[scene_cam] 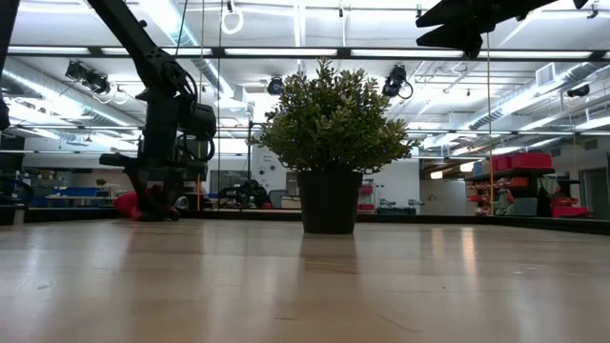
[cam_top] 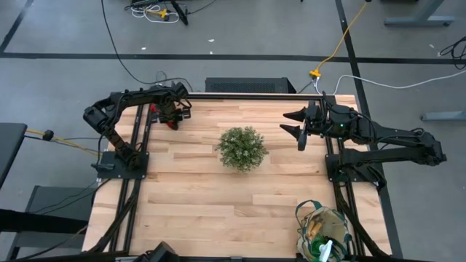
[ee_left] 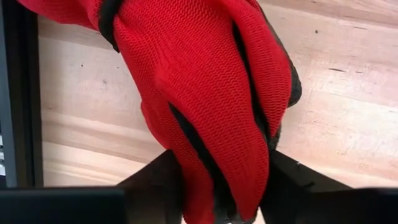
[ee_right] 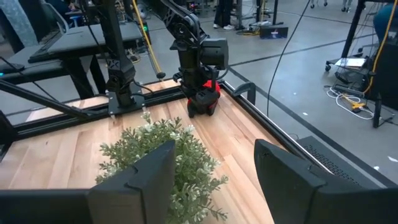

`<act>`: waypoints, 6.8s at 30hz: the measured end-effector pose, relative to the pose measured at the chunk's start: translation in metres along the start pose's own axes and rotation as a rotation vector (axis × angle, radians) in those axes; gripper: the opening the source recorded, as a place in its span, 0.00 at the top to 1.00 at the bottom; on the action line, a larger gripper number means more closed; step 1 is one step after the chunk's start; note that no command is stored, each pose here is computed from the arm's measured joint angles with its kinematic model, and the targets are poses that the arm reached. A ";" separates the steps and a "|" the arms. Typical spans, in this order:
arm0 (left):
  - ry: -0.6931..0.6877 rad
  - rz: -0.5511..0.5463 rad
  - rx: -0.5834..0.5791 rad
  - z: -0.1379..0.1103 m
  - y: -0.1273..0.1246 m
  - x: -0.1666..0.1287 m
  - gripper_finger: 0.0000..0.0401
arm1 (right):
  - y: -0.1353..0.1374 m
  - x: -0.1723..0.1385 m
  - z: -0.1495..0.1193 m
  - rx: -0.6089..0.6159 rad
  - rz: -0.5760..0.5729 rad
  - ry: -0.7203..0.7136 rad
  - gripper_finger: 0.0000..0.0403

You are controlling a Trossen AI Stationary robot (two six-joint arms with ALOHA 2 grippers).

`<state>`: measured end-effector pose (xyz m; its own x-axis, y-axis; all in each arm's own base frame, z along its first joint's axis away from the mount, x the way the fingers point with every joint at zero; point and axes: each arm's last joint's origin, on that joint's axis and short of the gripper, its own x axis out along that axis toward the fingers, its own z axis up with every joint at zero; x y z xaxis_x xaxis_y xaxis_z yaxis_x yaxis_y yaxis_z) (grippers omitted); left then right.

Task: Pick & Place Garden tools in Gardening bag
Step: Put the red gloves into the white gardening bag

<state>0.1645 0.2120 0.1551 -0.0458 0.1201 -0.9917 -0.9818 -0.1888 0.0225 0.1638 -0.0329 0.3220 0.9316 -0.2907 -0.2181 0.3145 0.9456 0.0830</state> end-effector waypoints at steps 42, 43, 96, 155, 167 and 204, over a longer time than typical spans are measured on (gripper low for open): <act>0.005 -0.373 0.209 -0.001 -0.014 -0.099 0.96 | 0.002 -0.001 0.012 -0.090 0.015 -0.128 0.46; -0.011 -0.394 0.227 0.000 -0.017 -0.107 0.96 | 0.002 -0.001 0.012 -0.090 0.015 -0.128 0.45; -0.099 -1.336 0.706 -0.089 -0.086 -0.315 0.96 | 0.021 0.062 0.065 -0.313 0.199 -0.304 0.24; 0.151 -1.457 0.786 -0.138 -0.122 -0.312 0.95 | 0.036 0.121 0.061 -0.460 0.390 -0.422 0.28; 0.142 -1.474 0.789 -0.137 -0.123 -0.313 0.95 | 0.035 0.121 0.060 -0.458 0.389 -0.416 0.57; 0.092 -1.513 0.803 -0.132 -0.122 -0.317 0.33 | 0.035 0.122 0.059 -0.486 0.386 -0.405 0.91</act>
<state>0.3232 0.0687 0.4501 0.9208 -0.3400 -0.1912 0.0215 0.5337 -0.8454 0.2988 -0.0435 0.3553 0.9834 0.1334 0.1232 -0.0776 0.9221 -0.3790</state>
